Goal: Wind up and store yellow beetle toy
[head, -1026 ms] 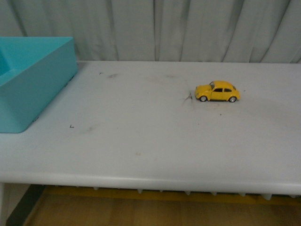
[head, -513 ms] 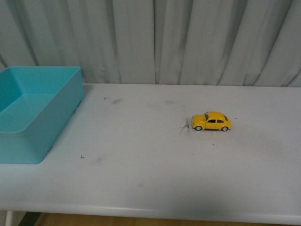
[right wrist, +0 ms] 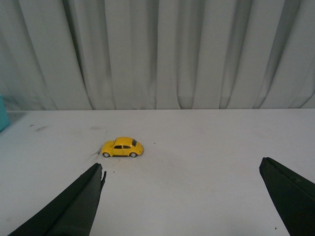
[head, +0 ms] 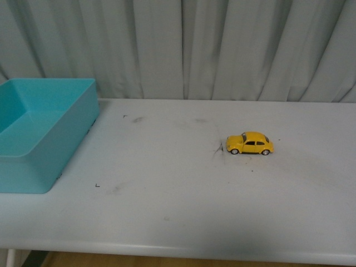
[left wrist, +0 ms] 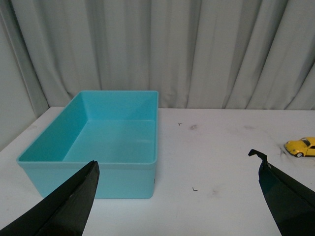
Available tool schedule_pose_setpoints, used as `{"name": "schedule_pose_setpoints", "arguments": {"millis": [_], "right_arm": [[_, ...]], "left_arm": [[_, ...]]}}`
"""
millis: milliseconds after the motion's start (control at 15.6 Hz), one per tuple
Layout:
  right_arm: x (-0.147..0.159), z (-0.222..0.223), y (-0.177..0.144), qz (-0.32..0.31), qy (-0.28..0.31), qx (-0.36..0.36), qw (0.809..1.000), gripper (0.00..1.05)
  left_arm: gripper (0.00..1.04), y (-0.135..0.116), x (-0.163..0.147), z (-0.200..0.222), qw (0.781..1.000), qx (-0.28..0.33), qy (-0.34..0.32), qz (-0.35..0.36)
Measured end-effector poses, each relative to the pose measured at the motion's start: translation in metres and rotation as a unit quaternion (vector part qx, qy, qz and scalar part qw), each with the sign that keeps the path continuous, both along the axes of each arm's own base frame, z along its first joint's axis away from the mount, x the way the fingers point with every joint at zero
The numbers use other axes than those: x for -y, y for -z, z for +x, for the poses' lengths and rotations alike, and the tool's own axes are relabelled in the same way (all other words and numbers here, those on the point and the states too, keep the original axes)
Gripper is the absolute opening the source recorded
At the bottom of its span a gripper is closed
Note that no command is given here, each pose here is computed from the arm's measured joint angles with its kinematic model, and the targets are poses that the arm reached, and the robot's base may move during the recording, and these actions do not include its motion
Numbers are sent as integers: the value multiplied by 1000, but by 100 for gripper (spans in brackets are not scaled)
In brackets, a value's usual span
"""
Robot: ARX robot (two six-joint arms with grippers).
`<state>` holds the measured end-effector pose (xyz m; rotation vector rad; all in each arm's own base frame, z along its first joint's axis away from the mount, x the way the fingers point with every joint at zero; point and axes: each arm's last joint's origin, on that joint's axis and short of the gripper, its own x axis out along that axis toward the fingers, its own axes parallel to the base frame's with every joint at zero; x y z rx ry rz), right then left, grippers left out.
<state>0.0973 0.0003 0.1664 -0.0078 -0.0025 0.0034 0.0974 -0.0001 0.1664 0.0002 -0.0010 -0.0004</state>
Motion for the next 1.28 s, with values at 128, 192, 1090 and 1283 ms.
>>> {"name": "schedule_pose_setpoints", "arguments": {"millis": [128,192,1090,1283], "right_arm": [[0,0,0,0,0,0,1000,98],[0,0,0,0,0,0,1000,98],[0,0,0,0,0,0,1000,98],[0,0,0,0,0,0,1000,98]], "left_arm": [[98,0,0,0,1000,0,0,0],[98,0,0,0,1000,0,0,0],[98,0,0,0,1000,0,0,0],[98,0,0,0,1000,0,0,0]]}}
